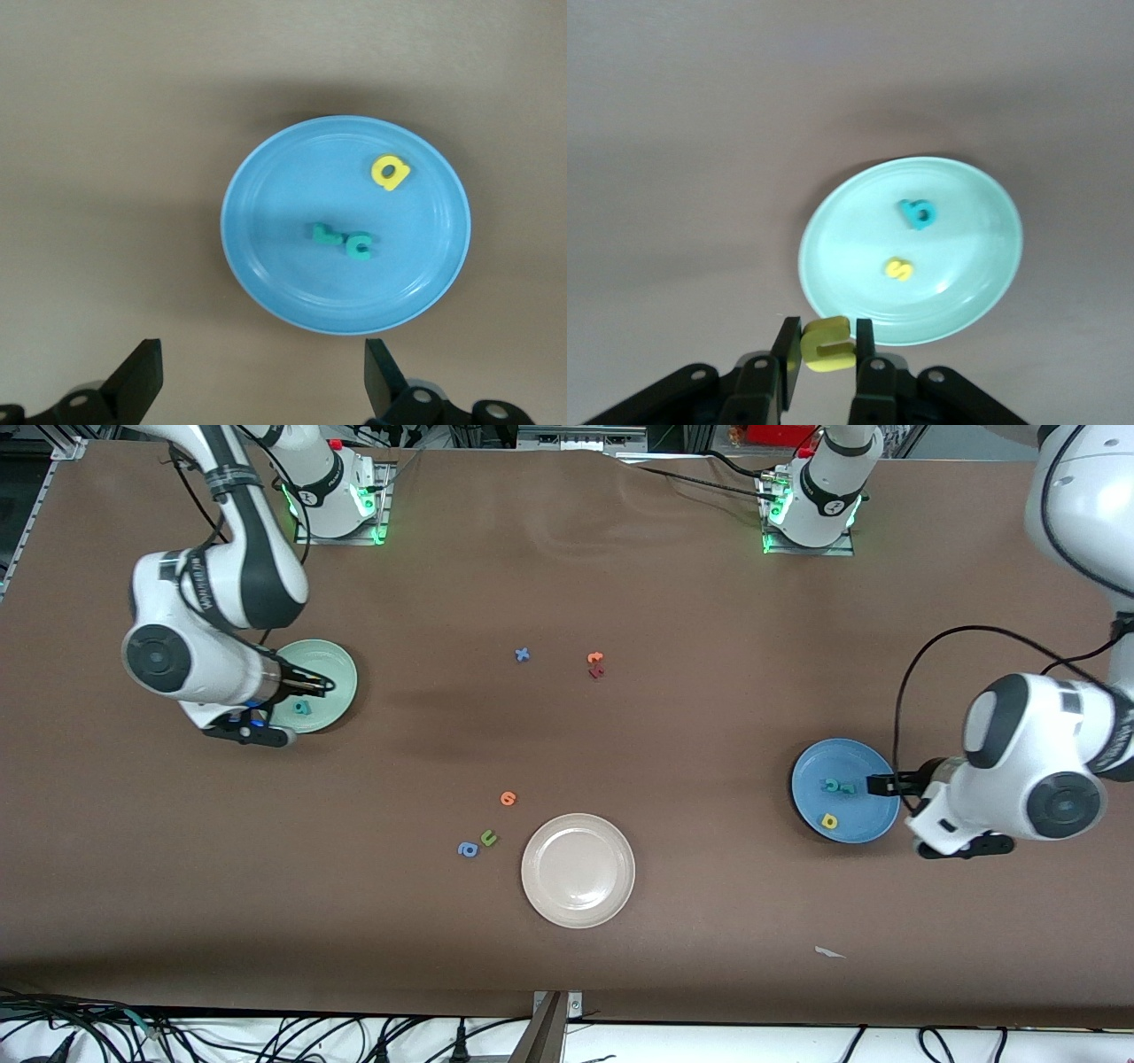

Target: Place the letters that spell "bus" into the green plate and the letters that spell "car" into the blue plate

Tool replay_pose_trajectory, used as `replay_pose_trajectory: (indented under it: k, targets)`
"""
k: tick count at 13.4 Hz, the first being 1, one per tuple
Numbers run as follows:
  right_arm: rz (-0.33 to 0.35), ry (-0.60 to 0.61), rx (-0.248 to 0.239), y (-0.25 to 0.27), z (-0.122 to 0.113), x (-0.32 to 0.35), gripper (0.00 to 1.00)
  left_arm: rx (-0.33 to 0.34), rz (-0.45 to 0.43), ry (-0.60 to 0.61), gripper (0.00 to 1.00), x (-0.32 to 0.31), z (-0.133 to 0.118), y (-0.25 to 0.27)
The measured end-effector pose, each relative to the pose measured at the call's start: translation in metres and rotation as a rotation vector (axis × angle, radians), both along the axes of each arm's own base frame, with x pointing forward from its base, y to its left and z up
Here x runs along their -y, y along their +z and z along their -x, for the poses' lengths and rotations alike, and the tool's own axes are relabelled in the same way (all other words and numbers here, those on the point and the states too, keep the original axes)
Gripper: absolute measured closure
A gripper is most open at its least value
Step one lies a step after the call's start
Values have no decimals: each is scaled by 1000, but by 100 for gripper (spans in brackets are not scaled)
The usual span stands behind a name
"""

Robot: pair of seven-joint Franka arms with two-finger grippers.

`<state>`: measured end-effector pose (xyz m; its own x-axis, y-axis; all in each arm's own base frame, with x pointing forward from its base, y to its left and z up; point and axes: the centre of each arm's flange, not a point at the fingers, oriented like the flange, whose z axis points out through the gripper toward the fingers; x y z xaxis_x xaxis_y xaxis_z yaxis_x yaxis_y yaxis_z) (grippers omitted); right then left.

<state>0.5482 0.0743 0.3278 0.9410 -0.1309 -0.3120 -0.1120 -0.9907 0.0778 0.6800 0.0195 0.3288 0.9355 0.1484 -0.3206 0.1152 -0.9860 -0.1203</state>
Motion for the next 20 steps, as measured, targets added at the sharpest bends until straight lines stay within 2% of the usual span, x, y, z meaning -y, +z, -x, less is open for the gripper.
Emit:
replay_pose_trajectory:
  k: [3, 5, 11, 16, 18, 20]
  targets:
    - [-19, 30, -34, -10, 5, 42, 71, 7, 66, 1, 0, -24, 21, 39]
    - [-23, 35, -55, -22, 13, 52, 71, 36, 91, -28, 0, -35, 38, 74]
    - [-26, 59, -26, -81, 42, 63, 71, 215, 86, -50, 0, -12, 83, 207]
    - [-31, 73, -56, -104, 47, 94, 71, 275, 87, -87, 0, 9, 95, 241]
    - [-28, 75, -54, -107, 47, 93, 56, 281, 86, -85, 0, 8, 97, 245]
    - [-29, 77, -35, -99, 41, 92, 33, 281, 86, -85, 0, 8, 97, 246]
